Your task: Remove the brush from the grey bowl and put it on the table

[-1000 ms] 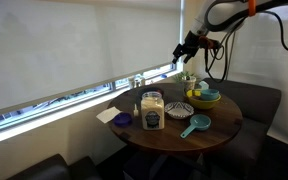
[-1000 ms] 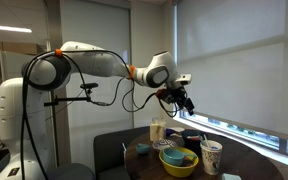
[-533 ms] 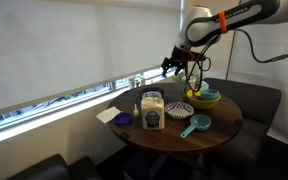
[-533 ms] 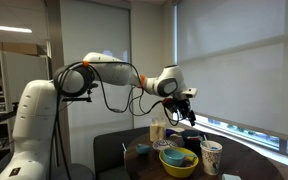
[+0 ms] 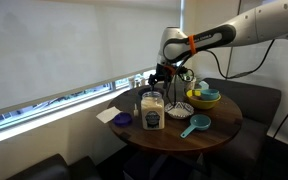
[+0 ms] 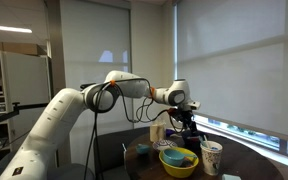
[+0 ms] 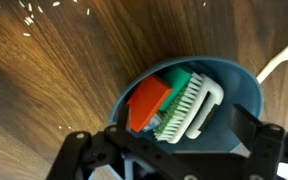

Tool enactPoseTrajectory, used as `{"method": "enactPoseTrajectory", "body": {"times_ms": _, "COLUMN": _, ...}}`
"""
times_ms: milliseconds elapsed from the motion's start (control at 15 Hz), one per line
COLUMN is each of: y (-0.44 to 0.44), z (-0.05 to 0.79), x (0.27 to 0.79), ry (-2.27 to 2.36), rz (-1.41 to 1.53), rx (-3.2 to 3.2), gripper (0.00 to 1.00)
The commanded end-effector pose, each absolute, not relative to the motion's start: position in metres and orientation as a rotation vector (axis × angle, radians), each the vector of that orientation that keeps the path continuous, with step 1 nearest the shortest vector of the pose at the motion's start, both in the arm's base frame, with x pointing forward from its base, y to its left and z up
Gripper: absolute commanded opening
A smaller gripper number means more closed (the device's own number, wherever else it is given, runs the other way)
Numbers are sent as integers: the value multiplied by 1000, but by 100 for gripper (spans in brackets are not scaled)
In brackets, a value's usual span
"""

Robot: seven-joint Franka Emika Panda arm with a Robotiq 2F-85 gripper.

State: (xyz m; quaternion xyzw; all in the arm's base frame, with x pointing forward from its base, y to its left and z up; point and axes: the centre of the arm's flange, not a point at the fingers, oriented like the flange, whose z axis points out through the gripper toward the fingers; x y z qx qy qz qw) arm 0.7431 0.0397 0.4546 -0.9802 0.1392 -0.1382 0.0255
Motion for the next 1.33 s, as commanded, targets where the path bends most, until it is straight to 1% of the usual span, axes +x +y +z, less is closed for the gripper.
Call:
{"method": "enactPoseTrajectory", "body": {"times_ms": 0, "y": 34, "z": 458, "x": 784, "ry": 455, "rz": -408, "rx": -3025, "gripper": 100}}
{"method": "enactPoseTrajectory", "body": {"times_ms": 533, "y": 24, "z": 453, "x": 803, "ry": 521, "rz": -455, "rx": -2993, "gripper": 100}}
{"method": "enactPoseTrajectory", "body": {"times_ms": 600, "y": 22, "z": 455, "x": 800, "ry": 516, "rz": -454, "rx": -2987, "gripper": 100}}
{"method": "enactPoseTrajectory", "body": {"times_ms": 667, "y": 22, "z": 448, "x": 782, "ry": 482, "rz": -465, "rx": -3007, "gripper": 100}}
{"method": "enactPoseTrajectory", "body": {"times_ms": 867, "y": 21, "z": 449, "x": 785, "ry": 485, "rz": -467, "rx": -3007, "gripper": 100}}
{"method": "enactPoseTrajectory", "body": {"times_ms": 1267, "y": 27, "z": 420, "x": 791, "ry": 512, "rz": -408, "rx": -2931, "gripper": 100}}
